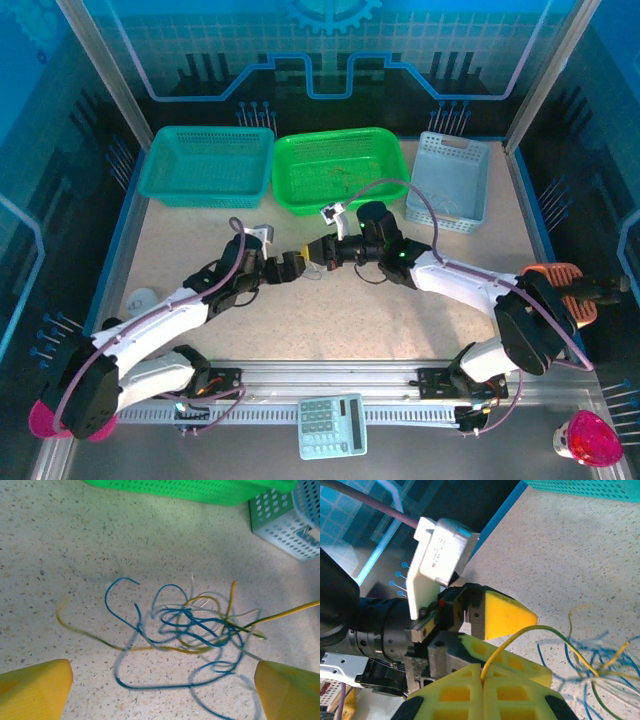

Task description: Untangle the cables

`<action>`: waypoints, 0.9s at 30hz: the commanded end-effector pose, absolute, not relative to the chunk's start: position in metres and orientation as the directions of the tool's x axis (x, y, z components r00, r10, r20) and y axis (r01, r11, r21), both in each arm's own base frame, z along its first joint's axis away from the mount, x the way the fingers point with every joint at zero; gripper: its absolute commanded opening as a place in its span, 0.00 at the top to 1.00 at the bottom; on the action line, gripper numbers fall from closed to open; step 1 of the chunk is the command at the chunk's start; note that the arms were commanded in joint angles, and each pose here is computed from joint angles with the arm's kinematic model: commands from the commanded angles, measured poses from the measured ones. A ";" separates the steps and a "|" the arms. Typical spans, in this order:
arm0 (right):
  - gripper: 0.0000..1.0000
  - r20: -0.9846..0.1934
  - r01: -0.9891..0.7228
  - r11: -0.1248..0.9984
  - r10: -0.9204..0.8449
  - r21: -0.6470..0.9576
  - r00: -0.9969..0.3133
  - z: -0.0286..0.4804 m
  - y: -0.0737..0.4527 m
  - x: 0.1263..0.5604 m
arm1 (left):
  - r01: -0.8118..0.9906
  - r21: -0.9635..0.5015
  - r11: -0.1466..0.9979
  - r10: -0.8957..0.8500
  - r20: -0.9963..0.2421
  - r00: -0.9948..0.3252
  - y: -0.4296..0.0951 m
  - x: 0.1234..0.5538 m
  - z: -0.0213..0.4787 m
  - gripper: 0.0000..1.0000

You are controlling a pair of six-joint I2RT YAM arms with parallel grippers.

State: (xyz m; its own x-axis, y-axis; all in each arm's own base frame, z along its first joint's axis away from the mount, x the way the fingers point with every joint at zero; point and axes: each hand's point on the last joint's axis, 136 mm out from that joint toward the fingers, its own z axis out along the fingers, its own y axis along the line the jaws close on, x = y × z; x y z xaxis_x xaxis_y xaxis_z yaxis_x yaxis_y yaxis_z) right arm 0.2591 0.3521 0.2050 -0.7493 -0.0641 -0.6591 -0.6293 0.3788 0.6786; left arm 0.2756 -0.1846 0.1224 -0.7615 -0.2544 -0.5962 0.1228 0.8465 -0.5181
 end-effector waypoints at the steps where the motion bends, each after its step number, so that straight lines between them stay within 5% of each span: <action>1: 1.00 -0.657 -0.636 0.339 -0.064 0.694 -0.751 0.209 0.356 0.259 | 0.169 -0.462 0.870 -0.194 -0.638 -0.745 -0.188 0.282 0.127 0.05; 27: 1.00 -0.663 -0.656 0.299 -0.092 0.693 -0.743 0.219 0.365 0.251 | 0.295 -0.514 0.806 -0.214 -0.717 -0.664 -0.219 0.295 0.148 0.03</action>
State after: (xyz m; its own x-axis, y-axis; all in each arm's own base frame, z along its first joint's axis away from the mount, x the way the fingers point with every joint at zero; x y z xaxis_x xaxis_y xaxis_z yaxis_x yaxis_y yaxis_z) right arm 0.2555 0.3579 0.2139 -0.7481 -0.0787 -0.6589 -0.6445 0.3223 0.6934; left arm 0.2952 -0.2058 0.1156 -0.7274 -0.1740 -0.6638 0.2107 0.8639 -0.4574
